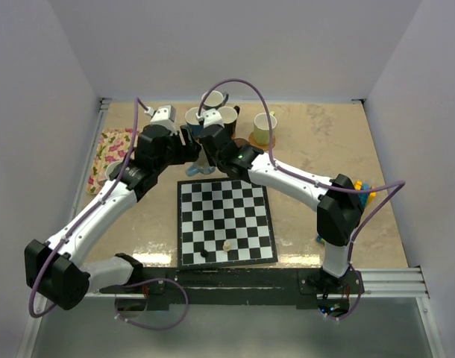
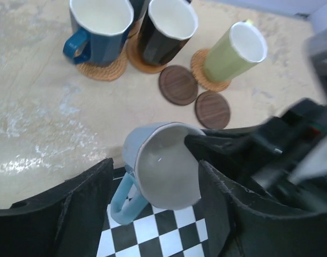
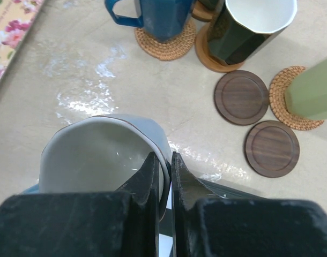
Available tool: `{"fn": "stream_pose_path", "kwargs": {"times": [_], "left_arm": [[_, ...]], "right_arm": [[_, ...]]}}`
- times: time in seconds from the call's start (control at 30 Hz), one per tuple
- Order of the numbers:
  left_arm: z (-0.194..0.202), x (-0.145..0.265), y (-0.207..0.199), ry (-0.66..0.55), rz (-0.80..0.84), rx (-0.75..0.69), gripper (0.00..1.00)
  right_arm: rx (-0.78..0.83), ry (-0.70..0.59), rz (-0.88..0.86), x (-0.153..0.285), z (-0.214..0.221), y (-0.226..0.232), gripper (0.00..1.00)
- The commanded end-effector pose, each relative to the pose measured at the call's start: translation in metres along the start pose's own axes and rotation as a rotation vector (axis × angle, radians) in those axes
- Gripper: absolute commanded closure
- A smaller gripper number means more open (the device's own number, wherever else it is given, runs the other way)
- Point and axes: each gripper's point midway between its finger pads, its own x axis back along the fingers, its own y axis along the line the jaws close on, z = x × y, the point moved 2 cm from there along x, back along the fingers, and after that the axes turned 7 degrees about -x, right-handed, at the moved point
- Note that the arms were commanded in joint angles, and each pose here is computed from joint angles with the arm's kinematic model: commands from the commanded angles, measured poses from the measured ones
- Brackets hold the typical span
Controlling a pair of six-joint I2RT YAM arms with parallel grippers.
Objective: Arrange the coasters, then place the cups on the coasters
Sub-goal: Place the cup on the coaster.
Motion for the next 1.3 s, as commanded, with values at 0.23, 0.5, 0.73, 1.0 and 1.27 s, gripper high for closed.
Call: {"fn": "stream_pose_path", "kwargs": {"times": [0.23,0.5,0.73,1.0,1.27], "left_arm": [[-0.030,0.020,-0.034,-0.082,0.275,-0.350,0.25],[-0.022,-0.006,-0.050,-0.022,0.379,-0.384,0.24],[-0.009,-0.029,-0.035,0.015,0.286,-0.372,0.30],[0.010,-0.038,-0.030,0.043,0.289,-0.374,0.37],[0.027,-0.045,-0.025,0.085,0.284,-0.374,0.55]], "right_arm": [[0.036,-0.085,-0.267,0.015,-0.058,-0.036,1.00],[0.164,-0.035,-0.322,0.023,-0.040,-0.037,1.00],[0.157,-0.036,-0.357,0.030,-0.039,-0.034,1.00],[0.146,-0.041,-0.388,0.034,-0.039,-0.030,1.00],[0.132,-0.070,-0.420,0.038,-0.046,-0.024,1.00]]}}
